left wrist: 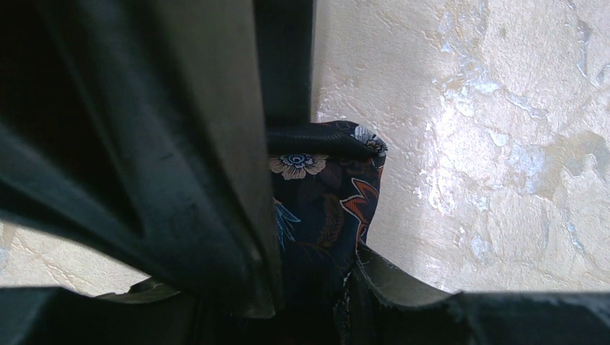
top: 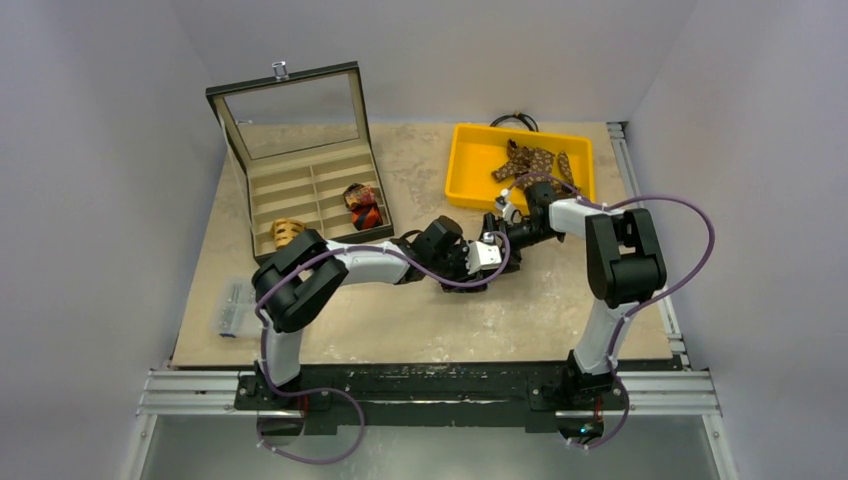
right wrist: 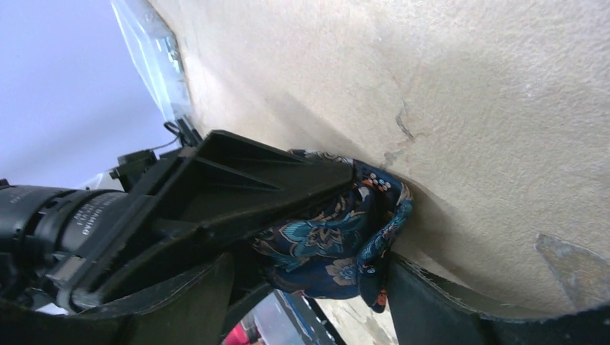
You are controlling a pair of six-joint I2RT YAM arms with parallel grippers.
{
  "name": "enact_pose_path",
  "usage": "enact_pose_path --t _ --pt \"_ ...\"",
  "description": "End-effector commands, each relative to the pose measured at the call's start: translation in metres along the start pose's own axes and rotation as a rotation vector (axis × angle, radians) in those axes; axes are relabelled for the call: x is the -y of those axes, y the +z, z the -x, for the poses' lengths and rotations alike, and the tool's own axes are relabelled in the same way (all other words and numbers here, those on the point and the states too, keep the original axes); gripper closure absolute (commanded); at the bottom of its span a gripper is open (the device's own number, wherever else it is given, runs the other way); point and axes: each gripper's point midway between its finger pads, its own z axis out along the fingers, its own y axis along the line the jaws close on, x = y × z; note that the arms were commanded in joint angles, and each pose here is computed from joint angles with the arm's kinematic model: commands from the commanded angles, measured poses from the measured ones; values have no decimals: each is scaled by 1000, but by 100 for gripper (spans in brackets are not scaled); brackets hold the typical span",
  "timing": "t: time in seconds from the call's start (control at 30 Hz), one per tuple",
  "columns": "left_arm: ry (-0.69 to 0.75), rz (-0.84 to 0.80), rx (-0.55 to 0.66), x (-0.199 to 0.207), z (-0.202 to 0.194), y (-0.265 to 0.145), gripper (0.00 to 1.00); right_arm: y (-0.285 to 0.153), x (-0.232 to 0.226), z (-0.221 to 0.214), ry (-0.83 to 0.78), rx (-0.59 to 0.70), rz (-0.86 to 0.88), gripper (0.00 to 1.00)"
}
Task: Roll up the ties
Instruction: Roll the tie at the center of the board, then pick up the tie at the center of the board.
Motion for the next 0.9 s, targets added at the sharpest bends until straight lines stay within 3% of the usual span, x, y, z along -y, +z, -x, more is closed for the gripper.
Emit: enact_pose_path --t 0.0,0.23,0.43,0.53,0.57,0.67,0.77,0.87 --pt "-46 -58 -284 28 -87 4 78 -4 -30 9 -45 44 54 23" --pt "-40 -56 -294 28 -88 4 78 1 -24 6 -75 37 -40 37" --pt "-47 -55 -295 29 -88 4 77 2 -18 4 -93 22 -65 71" --pt "-57 -60 -277 31 -86 4 63 3 -13 4 -98 15 -80 96" --pt "-65 -65 -258 31 -82 3 58 3 -10 4 -97 11 -89 100" --pt "-77 -68 -161 27 -65 -1 41 4 -7 2 -117 -2 -93 100" --pt "-86 -59 0 15 -31 -10 12 4 -3 0 -140 -13 -97 100" --pt "-92 -73 111 7 -7 -20 4 4 -2 -1 -154 -15 -97 100"
